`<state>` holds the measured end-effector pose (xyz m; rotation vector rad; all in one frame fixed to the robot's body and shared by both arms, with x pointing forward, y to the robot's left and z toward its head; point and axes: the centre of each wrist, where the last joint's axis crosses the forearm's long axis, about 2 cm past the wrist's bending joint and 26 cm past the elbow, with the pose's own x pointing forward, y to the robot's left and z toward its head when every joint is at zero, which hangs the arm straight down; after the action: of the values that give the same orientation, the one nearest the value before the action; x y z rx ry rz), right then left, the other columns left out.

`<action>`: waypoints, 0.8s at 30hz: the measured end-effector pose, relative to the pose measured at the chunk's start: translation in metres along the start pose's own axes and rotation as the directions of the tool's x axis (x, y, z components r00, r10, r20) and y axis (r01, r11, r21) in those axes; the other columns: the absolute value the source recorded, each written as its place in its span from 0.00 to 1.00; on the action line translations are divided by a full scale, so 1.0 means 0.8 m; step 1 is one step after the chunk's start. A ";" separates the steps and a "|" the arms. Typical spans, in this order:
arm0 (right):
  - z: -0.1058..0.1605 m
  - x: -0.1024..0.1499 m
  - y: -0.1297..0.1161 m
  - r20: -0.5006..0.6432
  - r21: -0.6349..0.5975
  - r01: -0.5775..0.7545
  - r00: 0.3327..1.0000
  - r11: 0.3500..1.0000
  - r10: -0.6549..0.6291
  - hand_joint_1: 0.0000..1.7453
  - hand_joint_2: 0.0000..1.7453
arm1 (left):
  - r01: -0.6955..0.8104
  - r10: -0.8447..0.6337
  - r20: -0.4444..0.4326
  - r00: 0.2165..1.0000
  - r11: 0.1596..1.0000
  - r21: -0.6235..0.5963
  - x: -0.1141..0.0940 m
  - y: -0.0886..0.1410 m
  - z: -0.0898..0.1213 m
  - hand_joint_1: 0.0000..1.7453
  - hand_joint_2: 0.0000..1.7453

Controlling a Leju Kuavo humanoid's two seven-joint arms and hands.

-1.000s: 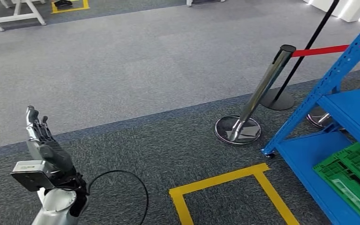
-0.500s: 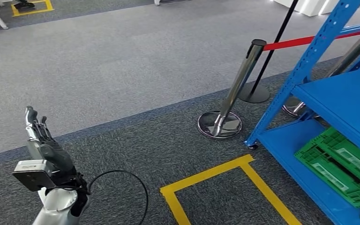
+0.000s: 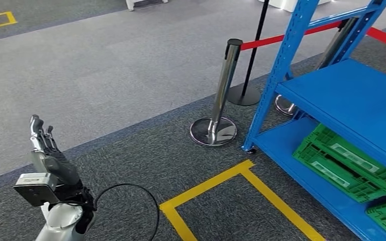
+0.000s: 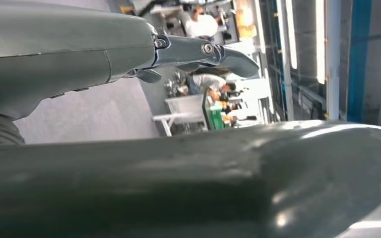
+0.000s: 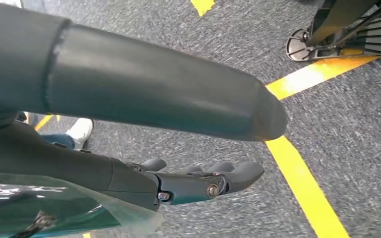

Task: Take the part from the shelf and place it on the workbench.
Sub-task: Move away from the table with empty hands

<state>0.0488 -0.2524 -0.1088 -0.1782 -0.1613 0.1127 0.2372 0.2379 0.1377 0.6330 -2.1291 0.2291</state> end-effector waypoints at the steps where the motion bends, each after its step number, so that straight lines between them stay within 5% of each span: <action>1: 0.000 0.000 0.001 0.000 0.001 0.000 1.000 1.000 0.000 0.00 0.00 | 0.000 0.000 0.000 1.000 1.000 0.000 0.000 0.000 0.000 0.00 0.00; 24: 0.000 0.001 -0.002 0.000 -0.001 0.000 1.000 1.000 0.000 0.00 0.00 | 0.002 -0.002 -0.003 1.000 1.000 -0.001 0.000 0.001 0.001 0.00 0.00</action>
<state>0.0497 -0.2538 -0.1088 -0.1794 -0.1617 0.1126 0.2363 0.2378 0.1369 0.6337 -2.1252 0.2282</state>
